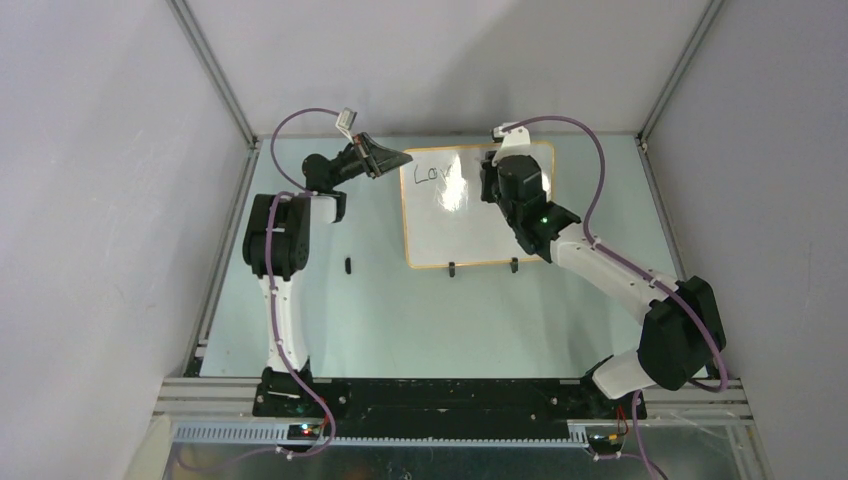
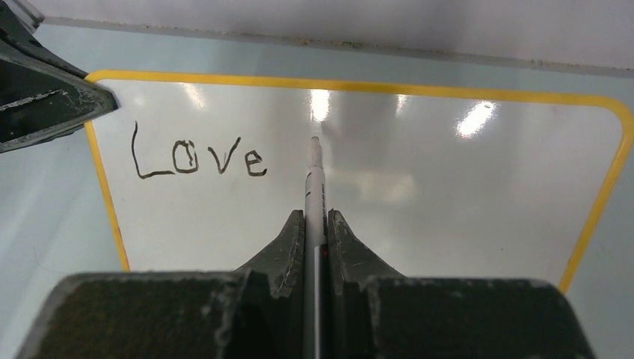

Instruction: Write a sentence on the whiteboard

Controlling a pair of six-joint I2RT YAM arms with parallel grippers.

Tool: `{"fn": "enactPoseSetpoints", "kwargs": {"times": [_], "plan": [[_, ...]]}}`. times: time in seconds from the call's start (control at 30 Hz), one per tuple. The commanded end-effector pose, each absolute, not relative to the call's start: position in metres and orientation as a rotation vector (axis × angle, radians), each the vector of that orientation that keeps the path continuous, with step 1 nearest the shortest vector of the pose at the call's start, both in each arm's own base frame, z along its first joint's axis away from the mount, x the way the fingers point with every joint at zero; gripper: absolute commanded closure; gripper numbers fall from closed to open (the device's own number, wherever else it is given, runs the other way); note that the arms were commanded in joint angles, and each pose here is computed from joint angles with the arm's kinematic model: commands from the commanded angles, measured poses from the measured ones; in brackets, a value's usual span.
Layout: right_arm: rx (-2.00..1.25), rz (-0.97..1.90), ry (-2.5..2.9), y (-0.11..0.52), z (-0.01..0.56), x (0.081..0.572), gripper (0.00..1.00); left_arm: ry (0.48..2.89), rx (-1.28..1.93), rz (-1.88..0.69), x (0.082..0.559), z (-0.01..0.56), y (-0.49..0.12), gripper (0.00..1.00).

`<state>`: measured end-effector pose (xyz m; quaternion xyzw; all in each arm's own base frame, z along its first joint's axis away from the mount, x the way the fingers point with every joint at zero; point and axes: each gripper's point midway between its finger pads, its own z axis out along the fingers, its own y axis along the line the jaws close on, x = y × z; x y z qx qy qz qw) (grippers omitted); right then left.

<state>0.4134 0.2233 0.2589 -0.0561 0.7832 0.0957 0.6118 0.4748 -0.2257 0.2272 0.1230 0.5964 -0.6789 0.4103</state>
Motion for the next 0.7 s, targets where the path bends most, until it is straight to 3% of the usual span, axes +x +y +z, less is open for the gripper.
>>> {"fn": "enactPoseSetpoints", "kwargs": {"times": [0.0,0.67], "plan": [[-0.129,0.302,1.796,0.228,0.269,0.411,1.00,1.434,0.383,-1.678,0.468,0.250,-0.227,1.00],[-0.156,0.319,1.846,0.233,0.259,0.418,1.00,1.434,0.384,-1.677,0.468,0.250,-0.227,1.00]]}}
